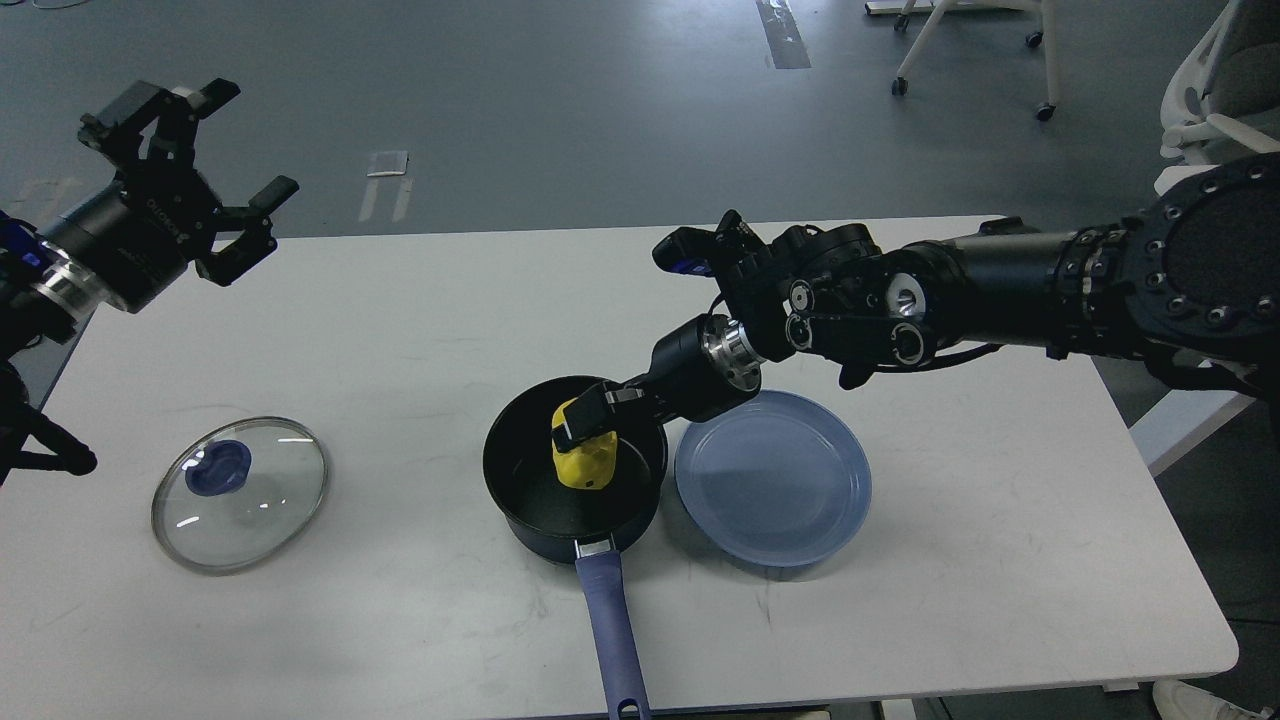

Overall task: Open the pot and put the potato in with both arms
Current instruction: 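Lower the potato into the saucepan and release it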

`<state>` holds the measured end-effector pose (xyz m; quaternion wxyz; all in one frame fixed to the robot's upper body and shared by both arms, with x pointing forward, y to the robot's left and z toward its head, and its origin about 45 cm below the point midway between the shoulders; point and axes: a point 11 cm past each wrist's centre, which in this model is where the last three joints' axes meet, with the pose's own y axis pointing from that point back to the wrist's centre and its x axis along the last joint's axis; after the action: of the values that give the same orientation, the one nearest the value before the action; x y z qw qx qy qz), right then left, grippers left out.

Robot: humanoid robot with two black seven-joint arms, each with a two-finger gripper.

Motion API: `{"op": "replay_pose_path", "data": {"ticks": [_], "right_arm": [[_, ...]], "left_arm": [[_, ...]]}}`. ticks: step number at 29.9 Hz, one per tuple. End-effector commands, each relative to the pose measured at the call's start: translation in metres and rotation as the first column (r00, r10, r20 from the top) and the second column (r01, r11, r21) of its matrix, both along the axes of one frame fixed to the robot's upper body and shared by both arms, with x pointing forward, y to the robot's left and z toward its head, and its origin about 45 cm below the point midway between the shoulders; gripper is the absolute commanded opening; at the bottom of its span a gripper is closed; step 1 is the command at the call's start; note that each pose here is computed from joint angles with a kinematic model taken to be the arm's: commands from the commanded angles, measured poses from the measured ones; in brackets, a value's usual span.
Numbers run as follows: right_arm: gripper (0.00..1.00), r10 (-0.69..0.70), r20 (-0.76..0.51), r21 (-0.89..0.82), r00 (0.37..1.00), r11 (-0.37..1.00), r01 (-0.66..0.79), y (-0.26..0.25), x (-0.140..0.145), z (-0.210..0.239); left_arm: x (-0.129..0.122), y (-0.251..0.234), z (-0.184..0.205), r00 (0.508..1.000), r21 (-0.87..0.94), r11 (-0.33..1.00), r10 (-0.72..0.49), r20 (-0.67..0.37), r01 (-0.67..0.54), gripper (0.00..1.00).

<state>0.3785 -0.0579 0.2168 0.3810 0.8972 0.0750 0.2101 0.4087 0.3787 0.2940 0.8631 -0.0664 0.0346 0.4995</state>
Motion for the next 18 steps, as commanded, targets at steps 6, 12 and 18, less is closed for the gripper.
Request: {"op": "replay_pose_path", "data": {"ticks": [6, 12, 18], "right_arm": [[0.90, -0.009, 0.013, -0.007, 1.000, 1.000, 0.009, -0.003, 0.004, 0.000], [0.96, -0.012, 0.009, 0.003, 1.000, 1.000, 0.012, -0.001, 0.004, 0.002], [0.96, -0.141, 0.040, 0.121, 0.989, 0.983, 0.136, -0.025, 0.034, 0.041]], "left_arm": [[0.000, 0.001, 0.000, 1.000, 0.001, 1.000, 0.002, 0.001, -0.002, 0.98], [0.000, 0.001, 0.000, 1.000, 0.001, 1.000, 0.002, 0.001, -0.002, 0.98], [0.000, 0.001, 0.000, 1.000, 0.001, 1.000, 0.002, 0.001, -0.002, 0.98]]}}
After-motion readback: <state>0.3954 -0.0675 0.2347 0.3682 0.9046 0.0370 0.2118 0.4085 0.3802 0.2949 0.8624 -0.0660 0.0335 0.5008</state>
